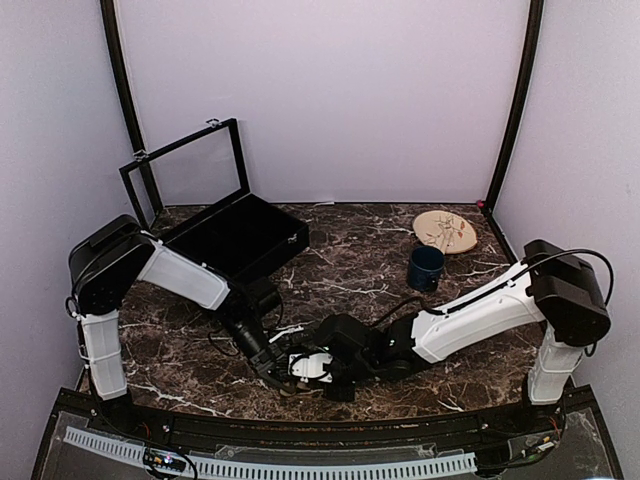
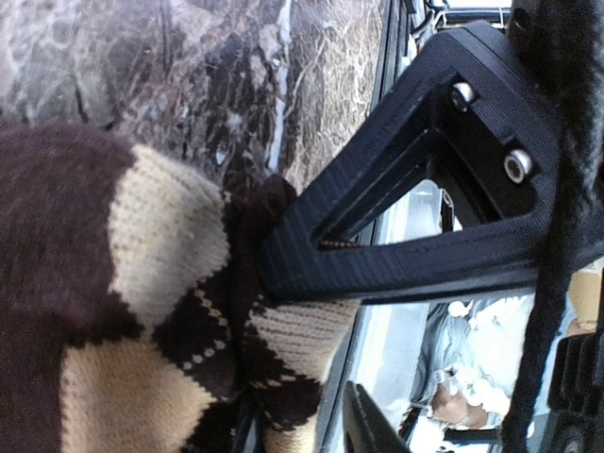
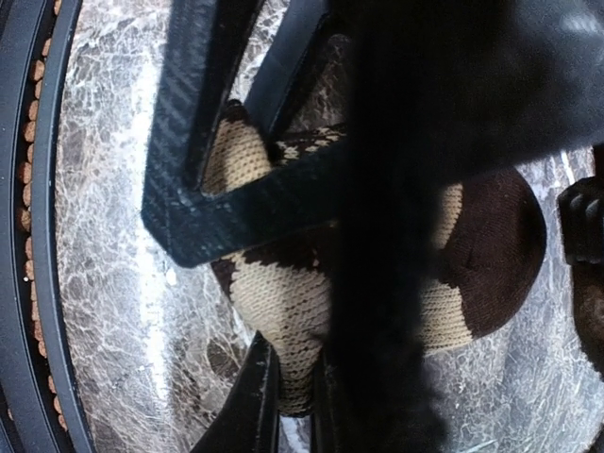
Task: Roll the socks
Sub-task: Roll the sock at the center of the board.
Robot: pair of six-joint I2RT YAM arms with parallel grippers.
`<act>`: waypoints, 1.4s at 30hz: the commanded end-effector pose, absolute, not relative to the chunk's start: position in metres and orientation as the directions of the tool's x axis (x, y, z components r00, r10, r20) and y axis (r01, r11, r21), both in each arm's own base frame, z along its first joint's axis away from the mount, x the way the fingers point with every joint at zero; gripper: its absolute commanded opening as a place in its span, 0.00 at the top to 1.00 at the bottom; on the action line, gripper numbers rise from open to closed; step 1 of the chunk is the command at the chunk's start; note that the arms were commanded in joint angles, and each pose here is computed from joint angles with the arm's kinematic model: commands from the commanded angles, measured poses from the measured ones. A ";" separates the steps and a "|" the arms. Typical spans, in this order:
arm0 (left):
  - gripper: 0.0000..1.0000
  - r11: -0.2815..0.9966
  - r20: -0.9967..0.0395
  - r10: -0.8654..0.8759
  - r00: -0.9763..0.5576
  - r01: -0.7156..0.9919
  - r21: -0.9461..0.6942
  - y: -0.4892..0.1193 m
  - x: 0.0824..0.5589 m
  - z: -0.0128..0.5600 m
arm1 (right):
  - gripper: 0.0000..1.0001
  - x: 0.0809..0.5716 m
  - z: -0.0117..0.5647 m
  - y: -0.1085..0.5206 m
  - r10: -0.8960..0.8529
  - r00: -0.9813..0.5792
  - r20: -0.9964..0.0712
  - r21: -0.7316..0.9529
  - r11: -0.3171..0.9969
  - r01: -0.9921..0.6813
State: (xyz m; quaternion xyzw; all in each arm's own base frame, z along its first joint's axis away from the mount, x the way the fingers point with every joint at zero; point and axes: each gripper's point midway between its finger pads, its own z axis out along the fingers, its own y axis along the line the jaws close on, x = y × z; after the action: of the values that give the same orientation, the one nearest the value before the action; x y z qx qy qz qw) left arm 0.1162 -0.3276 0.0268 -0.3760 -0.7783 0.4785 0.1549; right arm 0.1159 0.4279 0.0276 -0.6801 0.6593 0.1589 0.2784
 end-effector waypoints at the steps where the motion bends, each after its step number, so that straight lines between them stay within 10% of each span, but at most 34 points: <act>1: 0.63 0.374 -0.143 0.705 -0.695 0.535 -0.757 -0.316 0.139 0.011 | 0.95 0.116 0.020 0.426 -0.816 0.035 -0.577 -0.110 0.036 -0.993; 42: 0.53 0.635 -0.631 0.457 -0.627 0.727 -0.263 -0.288 0.227 0.075 | 0.96 0.128 0.028 0.412 -0.715 -0.537 -0.448 0.526 0.274 -0.805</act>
State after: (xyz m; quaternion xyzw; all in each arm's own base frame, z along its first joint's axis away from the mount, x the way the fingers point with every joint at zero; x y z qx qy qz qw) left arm 0.2241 -0.2814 0.0656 -0.3142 -0.8793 0.2862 -0.2147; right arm 0.1325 0.4166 0.0315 -0.5123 0.7807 0.3366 0.1214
